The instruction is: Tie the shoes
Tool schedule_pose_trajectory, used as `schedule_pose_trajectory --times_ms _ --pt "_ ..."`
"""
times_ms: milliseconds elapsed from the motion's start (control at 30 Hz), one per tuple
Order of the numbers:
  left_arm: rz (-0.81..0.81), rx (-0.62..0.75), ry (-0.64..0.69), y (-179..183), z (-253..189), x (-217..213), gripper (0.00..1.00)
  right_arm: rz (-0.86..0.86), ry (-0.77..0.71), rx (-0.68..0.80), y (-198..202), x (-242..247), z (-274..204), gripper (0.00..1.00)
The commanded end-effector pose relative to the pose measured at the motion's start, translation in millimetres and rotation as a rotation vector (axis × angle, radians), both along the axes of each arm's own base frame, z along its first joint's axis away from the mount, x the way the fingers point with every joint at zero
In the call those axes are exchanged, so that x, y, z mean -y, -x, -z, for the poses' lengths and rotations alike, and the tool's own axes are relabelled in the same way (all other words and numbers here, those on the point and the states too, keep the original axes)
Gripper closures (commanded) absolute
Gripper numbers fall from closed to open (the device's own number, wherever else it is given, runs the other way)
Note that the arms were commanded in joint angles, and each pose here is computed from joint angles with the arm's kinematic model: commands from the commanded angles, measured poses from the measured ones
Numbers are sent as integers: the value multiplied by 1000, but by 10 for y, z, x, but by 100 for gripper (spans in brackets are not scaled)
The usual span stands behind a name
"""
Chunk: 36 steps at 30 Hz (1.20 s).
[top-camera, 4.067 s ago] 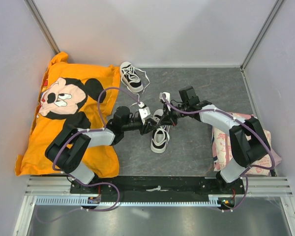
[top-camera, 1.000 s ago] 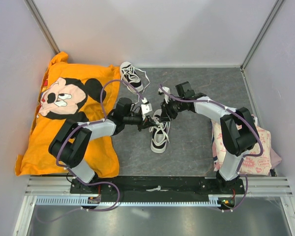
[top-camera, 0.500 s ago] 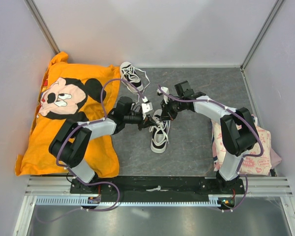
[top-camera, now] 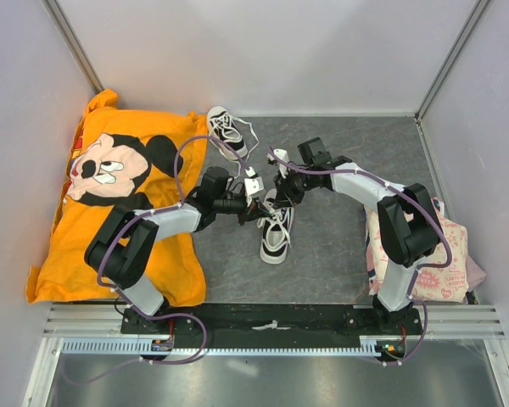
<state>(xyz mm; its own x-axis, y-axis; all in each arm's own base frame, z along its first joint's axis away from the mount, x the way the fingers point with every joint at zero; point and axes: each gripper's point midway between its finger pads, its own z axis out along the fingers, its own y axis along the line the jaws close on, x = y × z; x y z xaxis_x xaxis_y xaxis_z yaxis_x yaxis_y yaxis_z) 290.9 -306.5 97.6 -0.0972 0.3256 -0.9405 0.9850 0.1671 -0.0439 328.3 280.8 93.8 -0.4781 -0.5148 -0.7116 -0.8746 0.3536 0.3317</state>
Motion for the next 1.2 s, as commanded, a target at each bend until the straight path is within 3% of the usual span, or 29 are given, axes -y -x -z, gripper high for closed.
schedule_pose_trajectory --times_ms 0,267,433,1167 --pt "36 55 16 -48 -98 74 98 -55 33 36 -25 -45 -22 73" --pt "35 53 13 -55 -83 81 98 -127 76 25 44 3 14 75" --pt "12 37 5 -92 -88 73 98 -148 59 22 93 -7 -81 100" --pt "-57 -107 -55 -126 -60 50 99 12 -65 64 48 -6 -368 100"
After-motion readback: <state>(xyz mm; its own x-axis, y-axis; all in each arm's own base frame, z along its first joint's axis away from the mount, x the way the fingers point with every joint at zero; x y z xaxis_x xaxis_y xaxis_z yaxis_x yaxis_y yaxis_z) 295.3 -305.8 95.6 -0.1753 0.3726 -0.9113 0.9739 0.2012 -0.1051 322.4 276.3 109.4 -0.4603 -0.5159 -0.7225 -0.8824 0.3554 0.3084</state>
